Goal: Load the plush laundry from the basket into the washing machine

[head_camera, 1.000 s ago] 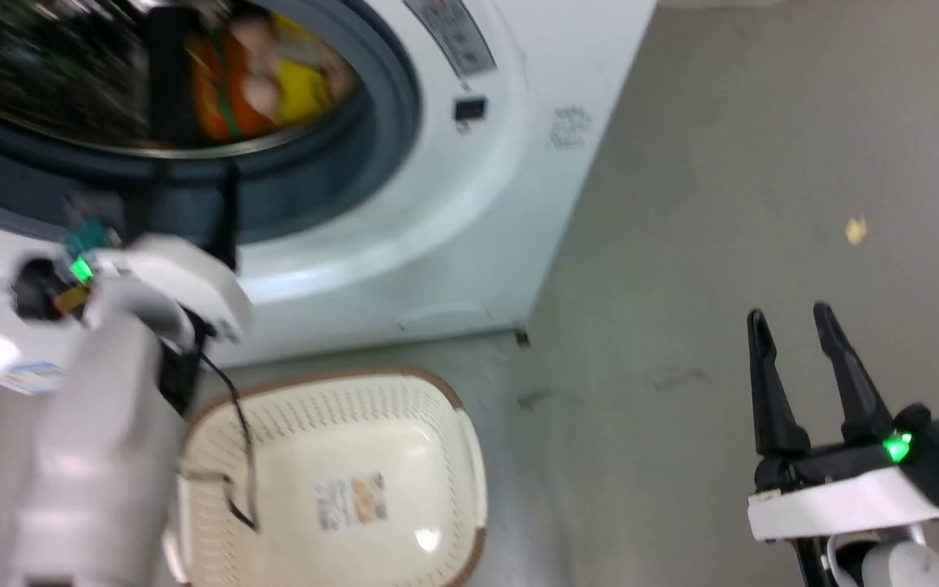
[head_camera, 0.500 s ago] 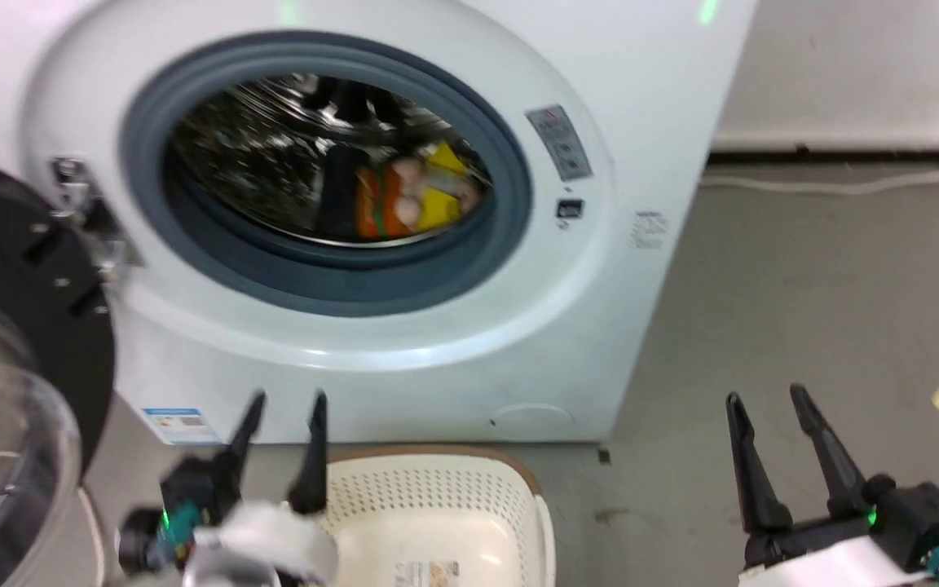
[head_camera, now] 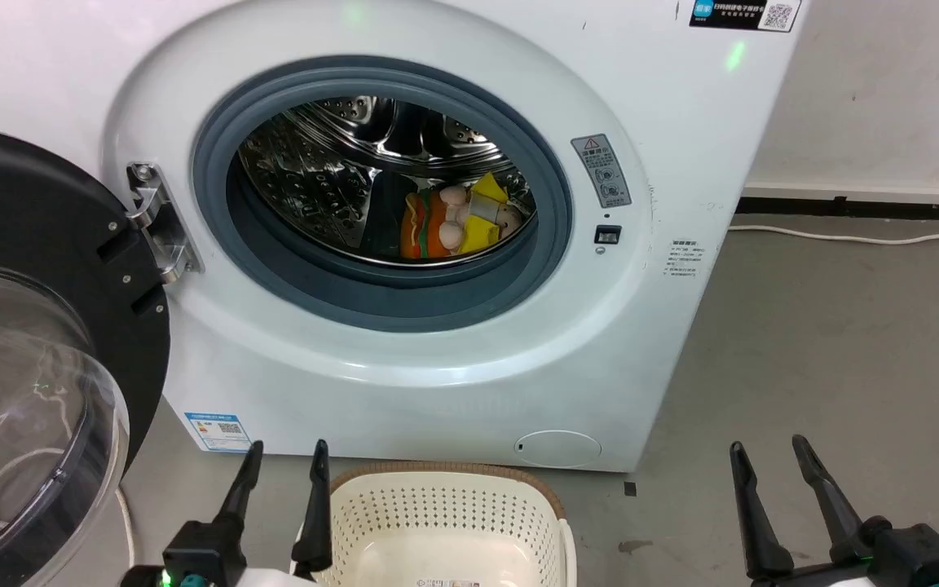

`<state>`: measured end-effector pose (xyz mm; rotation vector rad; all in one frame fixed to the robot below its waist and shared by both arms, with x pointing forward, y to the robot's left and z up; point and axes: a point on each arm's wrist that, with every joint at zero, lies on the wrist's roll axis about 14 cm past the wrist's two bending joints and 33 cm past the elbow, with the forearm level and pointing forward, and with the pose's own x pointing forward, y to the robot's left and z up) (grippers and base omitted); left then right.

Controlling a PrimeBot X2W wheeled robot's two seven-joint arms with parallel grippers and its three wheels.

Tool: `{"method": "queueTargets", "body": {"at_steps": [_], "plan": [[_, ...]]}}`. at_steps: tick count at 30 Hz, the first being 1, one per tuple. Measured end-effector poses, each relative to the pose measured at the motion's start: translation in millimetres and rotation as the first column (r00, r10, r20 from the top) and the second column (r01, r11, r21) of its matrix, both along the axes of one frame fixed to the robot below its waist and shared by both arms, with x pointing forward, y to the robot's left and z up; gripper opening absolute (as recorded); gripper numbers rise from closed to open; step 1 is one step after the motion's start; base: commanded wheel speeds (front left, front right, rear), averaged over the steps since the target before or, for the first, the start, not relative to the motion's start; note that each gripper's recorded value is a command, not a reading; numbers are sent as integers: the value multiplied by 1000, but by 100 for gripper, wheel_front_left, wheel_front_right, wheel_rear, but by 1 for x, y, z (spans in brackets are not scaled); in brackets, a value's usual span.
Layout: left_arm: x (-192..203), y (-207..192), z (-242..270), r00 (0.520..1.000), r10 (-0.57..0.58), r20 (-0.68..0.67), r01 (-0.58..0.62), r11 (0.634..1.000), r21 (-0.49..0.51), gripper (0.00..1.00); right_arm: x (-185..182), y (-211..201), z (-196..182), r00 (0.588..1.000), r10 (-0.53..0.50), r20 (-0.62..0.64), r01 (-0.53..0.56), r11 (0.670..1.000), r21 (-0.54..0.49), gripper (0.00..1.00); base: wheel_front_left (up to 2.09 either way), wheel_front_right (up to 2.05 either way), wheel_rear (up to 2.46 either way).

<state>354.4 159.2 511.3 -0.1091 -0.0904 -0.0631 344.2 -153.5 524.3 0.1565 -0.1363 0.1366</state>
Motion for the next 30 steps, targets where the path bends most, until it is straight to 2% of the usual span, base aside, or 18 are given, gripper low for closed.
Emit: {"method": "queueTargets", "body": {"at_steps": [2,3,30], "plan": [[-1,-1,-2,1000,-3,-7,3,1000,-4,100,0,0,-1,1000,0,-4,0,1000,0,100,0,0,0],[-3,-4,-8,1000,-17,-24,17,1000,1,0,0,0,-4,1000,1,-14,-1,1000,6,0,0,0,0],[-1,-1,-8,999,-9,-47,10,1000,25,0,1,0,-9,999,4,-49,-6,1000,-26,0,0,0,0]]}}
